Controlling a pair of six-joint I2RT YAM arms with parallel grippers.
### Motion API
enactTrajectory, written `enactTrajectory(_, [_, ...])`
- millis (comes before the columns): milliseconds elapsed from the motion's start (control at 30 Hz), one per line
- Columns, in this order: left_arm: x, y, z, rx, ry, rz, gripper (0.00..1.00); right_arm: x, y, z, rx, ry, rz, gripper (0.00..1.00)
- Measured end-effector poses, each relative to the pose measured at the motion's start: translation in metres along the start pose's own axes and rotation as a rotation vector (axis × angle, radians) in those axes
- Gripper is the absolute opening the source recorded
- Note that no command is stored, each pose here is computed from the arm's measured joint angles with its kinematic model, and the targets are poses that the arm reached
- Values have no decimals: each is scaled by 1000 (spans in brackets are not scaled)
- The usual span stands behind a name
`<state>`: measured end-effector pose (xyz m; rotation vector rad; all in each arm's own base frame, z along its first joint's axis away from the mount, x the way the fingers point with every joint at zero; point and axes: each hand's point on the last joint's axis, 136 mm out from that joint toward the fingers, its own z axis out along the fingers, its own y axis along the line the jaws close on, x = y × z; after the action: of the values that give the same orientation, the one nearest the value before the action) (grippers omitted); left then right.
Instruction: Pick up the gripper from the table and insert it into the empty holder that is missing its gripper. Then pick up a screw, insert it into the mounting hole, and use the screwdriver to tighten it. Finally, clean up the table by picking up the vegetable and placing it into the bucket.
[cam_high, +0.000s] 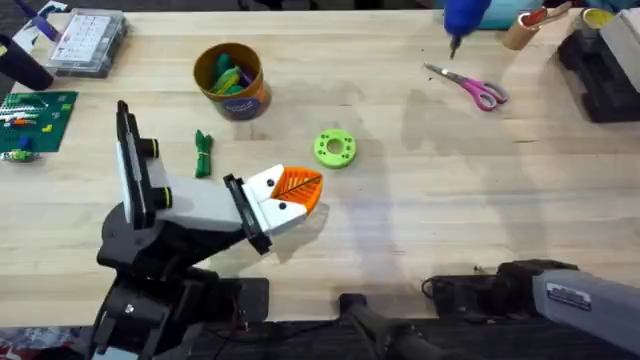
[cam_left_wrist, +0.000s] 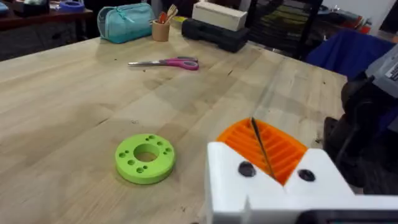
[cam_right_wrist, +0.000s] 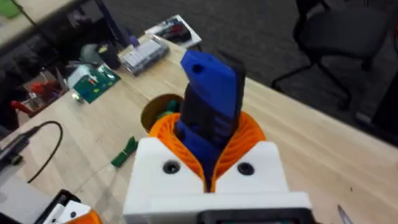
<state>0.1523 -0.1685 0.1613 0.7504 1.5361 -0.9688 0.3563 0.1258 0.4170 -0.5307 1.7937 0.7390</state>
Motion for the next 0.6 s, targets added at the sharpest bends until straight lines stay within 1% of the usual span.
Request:
enactTrajectory(100, [0,0,0,0,0,0,18,-20,17,-5,-36,-38,-44,27])
enactTrajectory(200, [0,0,0,0,0,0,18,-35,38,-7,-81,-63,-83,27])
enactTrajectory(433, [0,0,0,0,0,0,18,-59,91,-5,-212,-130,-162,27])
enactTrajectory(600, [0,0,0,0,0,0,18,-68,133,0,-325,-177,-209,27])
